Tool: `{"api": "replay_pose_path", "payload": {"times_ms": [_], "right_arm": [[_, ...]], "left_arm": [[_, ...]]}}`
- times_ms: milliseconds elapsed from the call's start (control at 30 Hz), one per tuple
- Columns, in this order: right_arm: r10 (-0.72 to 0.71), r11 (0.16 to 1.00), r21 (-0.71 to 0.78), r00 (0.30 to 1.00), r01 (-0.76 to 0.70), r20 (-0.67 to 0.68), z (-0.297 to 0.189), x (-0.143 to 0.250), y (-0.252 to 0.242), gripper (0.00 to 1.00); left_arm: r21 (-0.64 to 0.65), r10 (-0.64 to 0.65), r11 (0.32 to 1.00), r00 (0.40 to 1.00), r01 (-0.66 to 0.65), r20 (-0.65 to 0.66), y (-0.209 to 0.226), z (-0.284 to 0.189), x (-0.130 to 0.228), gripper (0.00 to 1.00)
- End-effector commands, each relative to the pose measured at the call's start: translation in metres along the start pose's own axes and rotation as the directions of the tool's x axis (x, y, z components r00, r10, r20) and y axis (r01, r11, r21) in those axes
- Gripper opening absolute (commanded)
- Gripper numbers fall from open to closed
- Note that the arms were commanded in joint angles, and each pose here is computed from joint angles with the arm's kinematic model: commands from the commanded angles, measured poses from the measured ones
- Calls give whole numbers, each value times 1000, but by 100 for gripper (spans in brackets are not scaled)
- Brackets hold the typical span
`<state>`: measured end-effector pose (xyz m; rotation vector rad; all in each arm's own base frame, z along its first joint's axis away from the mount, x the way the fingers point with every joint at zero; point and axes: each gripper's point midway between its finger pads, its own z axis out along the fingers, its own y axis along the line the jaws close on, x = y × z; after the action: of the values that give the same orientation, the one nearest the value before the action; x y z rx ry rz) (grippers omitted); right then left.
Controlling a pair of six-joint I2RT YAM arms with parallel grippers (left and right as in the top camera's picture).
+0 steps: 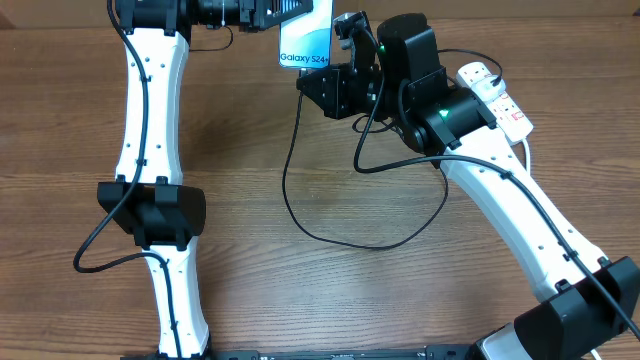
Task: Plug charger to phone and switch on socket
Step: 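Push the USB-C plug up into the phone's port with the right gripper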
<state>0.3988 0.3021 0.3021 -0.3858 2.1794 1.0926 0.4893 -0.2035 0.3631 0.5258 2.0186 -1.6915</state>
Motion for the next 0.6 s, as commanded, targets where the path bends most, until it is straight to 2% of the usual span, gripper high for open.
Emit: {"api": "replay_pose_path", "payload": {"times_ms": [0,567], "right_arm": [[-11,1000,-11,1000,12,27,-3,-11,3,4],[-24,1000,-12,999,24,48,-3,-16,4,4]], "left_arm": [[43,29,999,1000,-29,-10,-25,1,0,4],[72,42,997,999,-41,-20,-30,2,3,4]]}}
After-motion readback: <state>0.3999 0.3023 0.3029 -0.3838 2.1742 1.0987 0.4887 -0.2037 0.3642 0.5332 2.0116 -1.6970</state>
